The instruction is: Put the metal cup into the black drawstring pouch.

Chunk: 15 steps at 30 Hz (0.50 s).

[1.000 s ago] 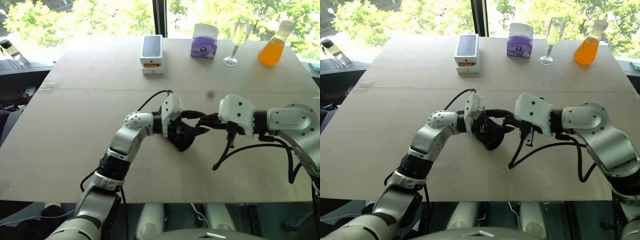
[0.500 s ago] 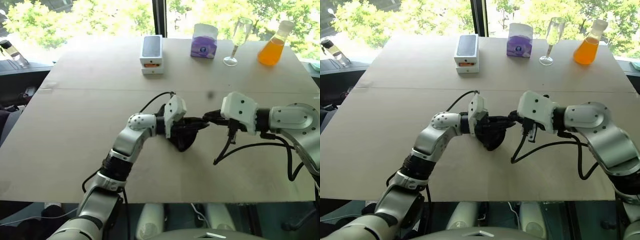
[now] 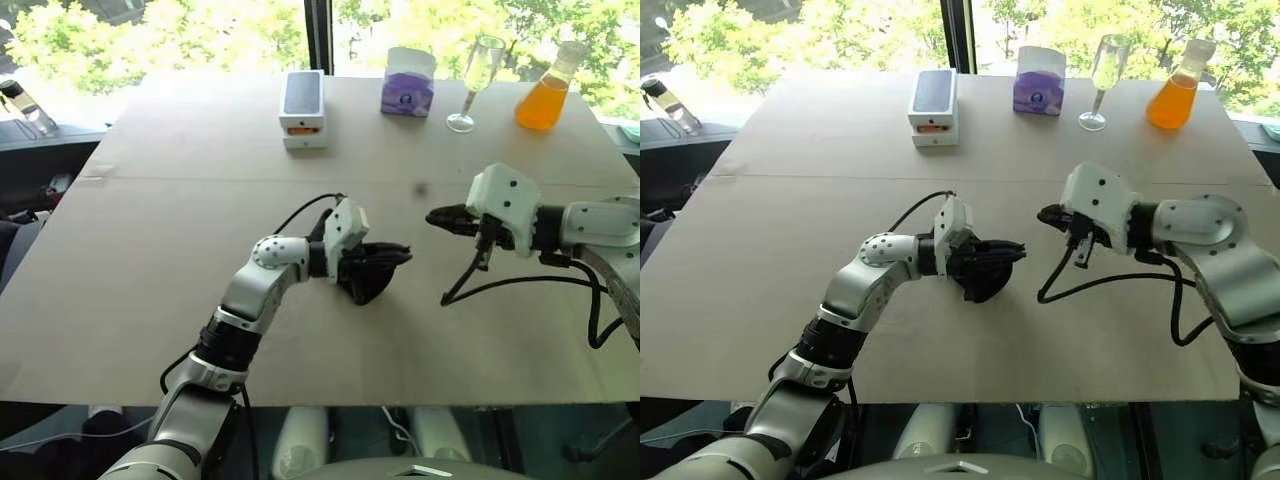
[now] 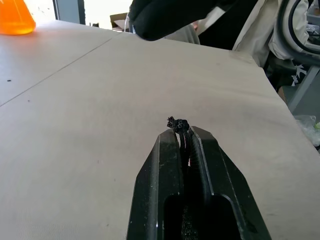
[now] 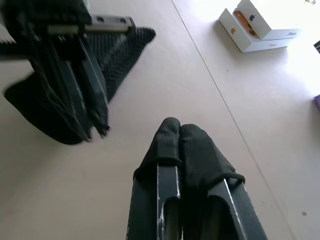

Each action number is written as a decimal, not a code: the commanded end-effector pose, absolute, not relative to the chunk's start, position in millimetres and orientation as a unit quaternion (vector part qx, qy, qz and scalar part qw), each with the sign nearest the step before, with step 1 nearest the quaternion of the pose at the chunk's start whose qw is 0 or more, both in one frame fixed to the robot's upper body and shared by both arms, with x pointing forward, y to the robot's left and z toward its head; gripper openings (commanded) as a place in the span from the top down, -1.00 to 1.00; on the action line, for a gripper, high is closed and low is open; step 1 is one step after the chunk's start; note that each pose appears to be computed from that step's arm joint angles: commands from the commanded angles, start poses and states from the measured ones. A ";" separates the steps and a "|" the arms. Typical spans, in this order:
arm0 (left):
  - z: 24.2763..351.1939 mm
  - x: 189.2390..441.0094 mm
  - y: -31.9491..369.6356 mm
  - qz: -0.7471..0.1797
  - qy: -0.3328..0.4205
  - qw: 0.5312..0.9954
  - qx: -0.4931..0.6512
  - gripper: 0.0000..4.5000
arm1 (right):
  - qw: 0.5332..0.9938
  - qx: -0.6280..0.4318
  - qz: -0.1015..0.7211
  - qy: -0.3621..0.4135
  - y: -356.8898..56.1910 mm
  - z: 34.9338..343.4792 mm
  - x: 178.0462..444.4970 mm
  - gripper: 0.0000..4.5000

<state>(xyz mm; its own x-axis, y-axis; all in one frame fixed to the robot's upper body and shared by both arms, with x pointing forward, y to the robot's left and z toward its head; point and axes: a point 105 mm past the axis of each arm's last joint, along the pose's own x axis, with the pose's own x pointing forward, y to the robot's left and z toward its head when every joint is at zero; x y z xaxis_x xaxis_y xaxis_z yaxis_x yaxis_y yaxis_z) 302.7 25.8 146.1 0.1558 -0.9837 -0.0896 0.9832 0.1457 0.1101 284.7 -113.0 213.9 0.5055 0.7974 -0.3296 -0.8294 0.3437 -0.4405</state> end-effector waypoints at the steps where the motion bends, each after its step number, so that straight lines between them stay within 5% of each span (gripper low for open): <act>1: 159.4 298.0 23.6 -0.653 -0.038 0.752 0.075 1.00 | 0.830 -0.221 0.511 0.025 -104.1 219.8 273.2 0.38; 2: 160.3 297.2 23.1 -0.655 -0.042 0.751 0.077 1.00 | 0.829 -0.215 0.516 0.036 -102.1 216.1 270.8 0.19; 15: 166.0 287.6 22.2 -0.666 -0.063 0.739 0.074 1.00 | 0.825 -0.227 0.512 0.080 -106.8 187.5 272.4 0.19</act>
